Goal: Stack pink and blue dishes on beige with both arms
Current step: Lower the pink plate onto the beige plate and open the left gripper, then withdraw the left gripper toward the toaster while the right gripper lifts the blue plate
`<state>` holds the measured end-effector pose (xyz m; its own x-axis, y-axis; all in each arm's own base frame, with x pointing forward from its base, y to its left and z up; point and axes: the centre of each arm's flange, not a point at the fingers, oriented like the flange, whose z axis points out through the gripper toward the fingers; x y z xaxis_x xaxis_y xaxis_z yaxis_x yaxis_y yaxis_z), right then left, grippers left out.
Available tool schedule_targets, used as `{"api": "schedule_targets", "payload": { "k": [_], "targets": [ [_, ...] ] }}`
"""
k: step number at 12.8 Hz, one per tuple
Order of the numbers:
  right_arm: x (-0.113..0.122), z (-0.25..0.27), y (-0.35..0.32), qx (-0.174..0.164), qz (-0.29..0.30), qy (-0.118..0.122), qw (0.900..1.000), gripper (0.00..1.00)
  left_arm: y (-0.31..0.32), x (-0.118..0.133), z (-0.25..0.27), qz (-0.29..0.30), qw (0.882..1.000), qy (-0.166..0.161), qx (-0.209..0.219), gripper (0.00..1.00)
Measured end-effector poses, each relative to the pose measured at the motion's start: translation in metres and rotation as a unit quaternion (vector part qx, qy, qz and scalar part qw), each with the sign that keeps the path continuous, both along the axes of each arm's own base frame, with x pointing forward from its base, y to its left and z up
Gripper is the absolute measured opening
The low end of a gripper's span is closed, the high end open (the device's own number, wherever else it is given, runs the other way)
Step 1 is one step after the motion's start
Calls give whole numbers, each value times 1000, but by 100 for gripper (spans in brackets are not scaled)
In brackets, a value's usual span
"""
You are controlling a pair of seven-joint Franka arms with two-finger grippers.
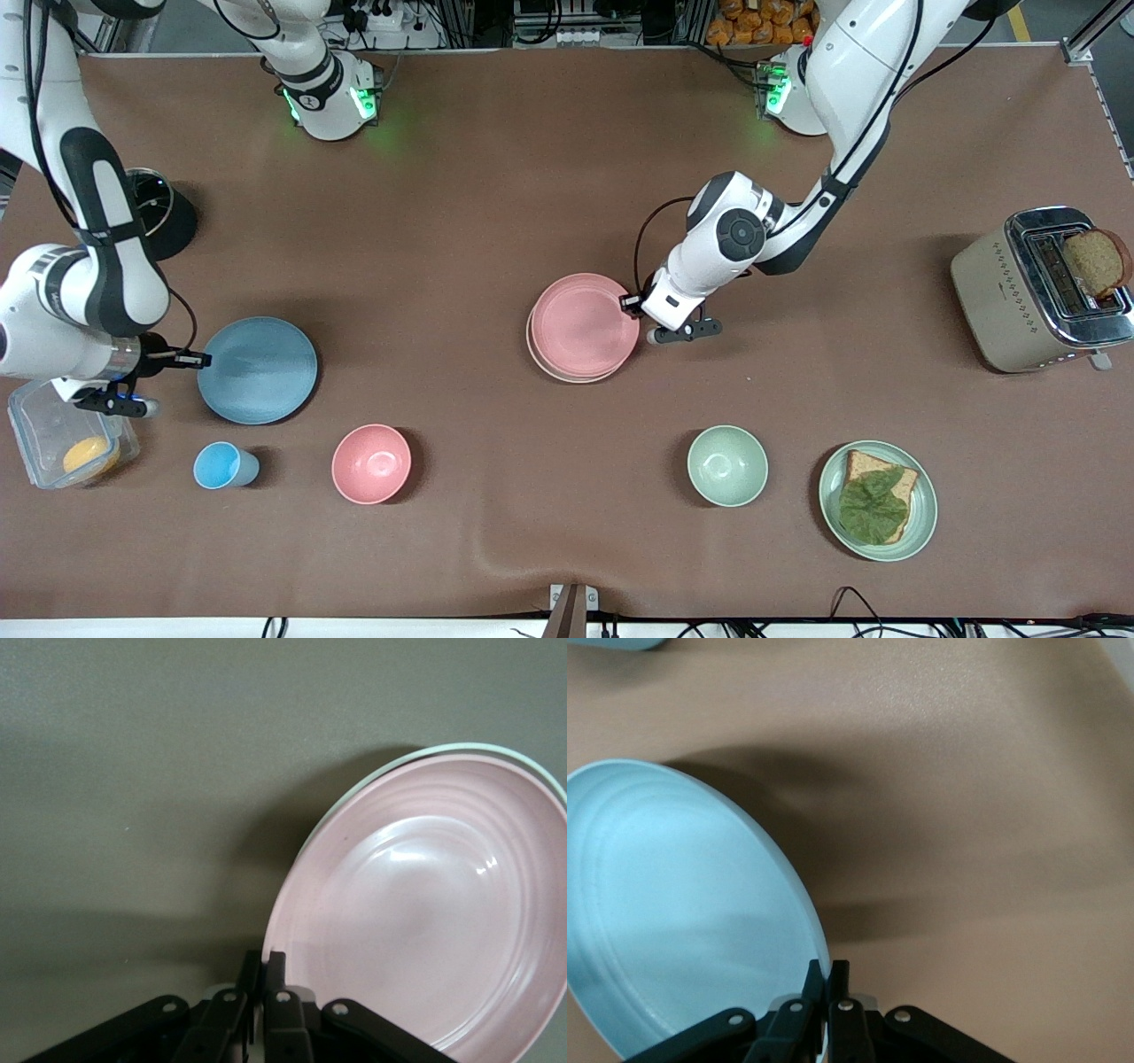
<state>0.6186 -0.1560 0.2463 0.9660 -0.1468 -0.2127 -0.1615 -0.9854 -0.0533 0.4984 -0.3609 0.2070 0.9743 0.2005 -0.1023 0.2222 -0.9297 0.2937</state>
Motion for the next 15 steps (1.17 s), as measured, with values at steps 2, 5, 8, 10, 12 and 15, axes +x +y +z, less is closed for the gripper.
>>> {"api": "schedule_targets", "payload": {
  "k": [2,5,8,10,12,15],
  "targets": [
    [-1,22,2,1,2,0,1000,4,-1,3,0,1,1000,-1,-2,5],
    [-1,42,14,3,11,0,1000,4,-4,5,-3,2,1000,0,-5,5],
    [-1,57,25,5,20,2,1000,4,-6,10,-4,5,1000,0,-8,24],
    [-2,66,32,6,25,5,1000,4,-7,18,4,14,1000,-7,-13,45],
    [-2,71,41,9,29,6,1000,4,0,36,32,27,999,-29,-19,67],
    [-2,75,54,18,24,11,999,4,56,69,126,40,997,-54,24,99]
  ]
}}
